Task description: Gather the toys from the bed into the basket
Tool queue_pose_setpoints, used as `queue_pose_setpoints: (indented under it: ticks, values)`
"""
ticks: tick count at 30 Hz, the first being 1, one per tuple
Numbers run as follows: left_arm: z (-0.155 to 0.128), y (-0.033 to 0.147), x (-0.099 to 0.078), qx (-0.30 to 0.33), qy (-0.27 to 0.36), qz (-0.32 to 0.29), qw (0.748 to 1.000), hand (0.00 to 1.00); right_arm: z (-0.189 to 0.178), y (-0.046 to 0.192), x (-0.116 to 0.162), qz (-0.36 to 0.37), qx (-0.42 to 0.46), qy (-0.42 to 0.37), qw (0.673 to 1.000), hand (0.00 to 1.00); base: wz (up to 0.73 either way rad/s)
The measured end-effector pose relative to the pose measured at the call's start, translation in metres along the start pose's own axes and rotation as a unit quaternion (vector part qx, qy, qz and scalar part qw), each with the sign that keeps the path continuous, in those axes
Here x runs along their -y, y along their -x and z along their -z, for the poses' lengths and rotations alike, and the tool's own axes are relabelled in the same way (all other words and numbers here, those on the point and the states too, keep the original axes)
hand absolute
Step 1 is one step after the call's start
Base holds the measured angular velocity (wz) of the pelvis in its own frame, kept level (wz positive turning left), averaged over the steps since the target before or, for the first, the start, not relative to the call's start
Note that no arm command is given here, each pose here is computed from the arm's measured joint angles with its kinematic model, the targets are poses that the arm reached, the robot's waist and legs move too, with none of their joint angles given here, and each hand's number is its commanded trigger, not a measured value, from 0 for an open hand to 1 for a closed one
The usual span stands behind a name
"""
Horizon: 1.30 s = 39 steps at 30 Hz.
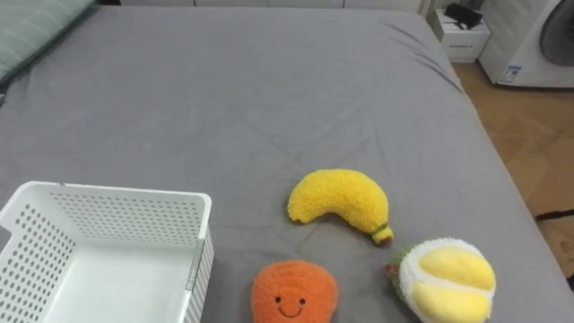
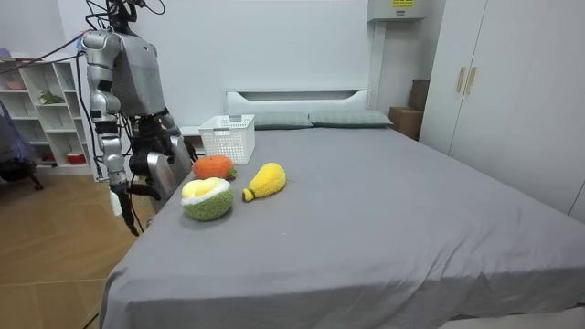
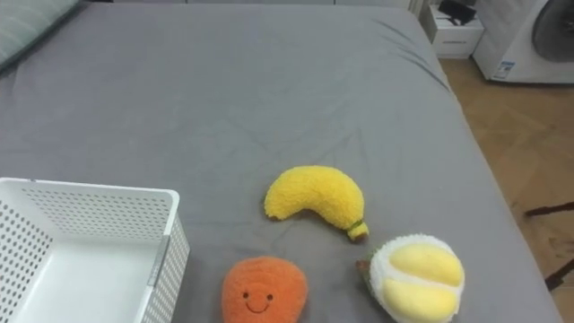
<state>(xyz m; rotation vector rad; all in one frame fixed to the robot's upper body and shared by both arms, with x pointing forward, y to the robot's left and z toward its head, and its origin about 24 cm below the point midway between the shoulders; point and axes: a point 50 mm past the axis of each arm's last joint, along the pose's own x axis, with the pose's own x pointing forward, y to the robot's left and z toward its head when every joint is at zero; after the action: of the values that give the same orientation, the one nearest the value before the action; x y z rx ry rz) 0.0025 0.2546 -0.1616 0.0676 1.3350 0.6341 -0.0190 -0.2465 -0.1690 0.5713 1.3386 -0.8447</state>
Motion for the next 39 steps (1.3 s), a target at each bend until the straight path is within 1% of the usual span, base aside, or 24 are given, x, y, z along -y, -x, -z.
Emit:
queue_pose_setpoints:
  ticks: [3,5,9,12,14,15,17,20,23,24,29,34,39]
  values:
    - [-0.003,-0.001,-0.004,0.004,0.0,-0.01,1.0,0.0,-0.007,0.0,0.003,0.024,0.015,-0.022,0.999,0.0,-0.03]
    - [-0.006,-0.002,-0.006,0.008,-0.001,-0.012,1.0,0.0,-0.014,0.001,0.002,0.033,0.028,-0.023,0.999,0.0,-0.02]
    - [-0.008,-0.003,-0.013,0.012,-0.006,-0.021,1.0,0.0,-0.039,0.003,-0.003,0.042,0.074,-0.026,0.996,0.0,-0.02]
    - [-0.012,-0.003,-0.013,0.021,-0.007,-0.02,1.0,0.0,-0.064,0.007,-0.012,0.047,0.118,-0.005,0.992,0.0,-0.02]
    - [-0.012,-0.003,-0.013,0.022,-0.008,-0.019,1.0,0.0,-0.088,0.013,-0.024,0.048,0.167,0.033,0.984,0.0,-0.08]
    - [-0.011,-0.003,-0.014,0.021,-0.008,-0.02,1.0,0.0,-0.094,0.015,-0.028,0.046,0.181,0.044,0.981,0.0,-0.09]
    - [-0.014,-0.004,-0.013,0.025,-0.017,-0.02,0.999,0.0,-0.113,0.023,-0.039,0.048,0.229,0.083,0.969,0.0,-0.05]
    - [-0.013,-0.004,-0.013,0.024,-0.018,-0.02,0.999,0.0,-0.131,0.034,-0.051,0.043,0.28,0.108,0.953,0.0,-0.02]
    - [-0.013,-0.004,-0.013,0.022,-0.021,-0.018,0.999,0.0,-0.155,0.056,-0.071,0.038,0.36,0.146,0.921,0.0,-0.01]
    - [-0.012,-0.004,-0.013,0.021,-0.023,-0.018,0.999,0.0,-0.163,0.065,-0.08,0.032,0.392,0.166,0.904,0.0,0.0]
    - [-0.015,-0.003,-0.008,0.03,-0.04,-0.01,0.999,0.0,-0.18,0.098,-0.113,-0.004,0.482,0.206,0.852,0.0,0.03]
    - [-0.016,-0.003,-0.007,0.033,-0.045,-0.008,0.998,0.0,-0.176,0.11,-0.133,-0.04,0.507,0.251,0.824,0.0,0.04]
    - [-0.011,-0.002,-0.007,0.028,-0.057,-0.006,0.998,0.0,-0.167,0.109,-0.143,-0.06,0.505,0.302,0.807,0.0,0.01]
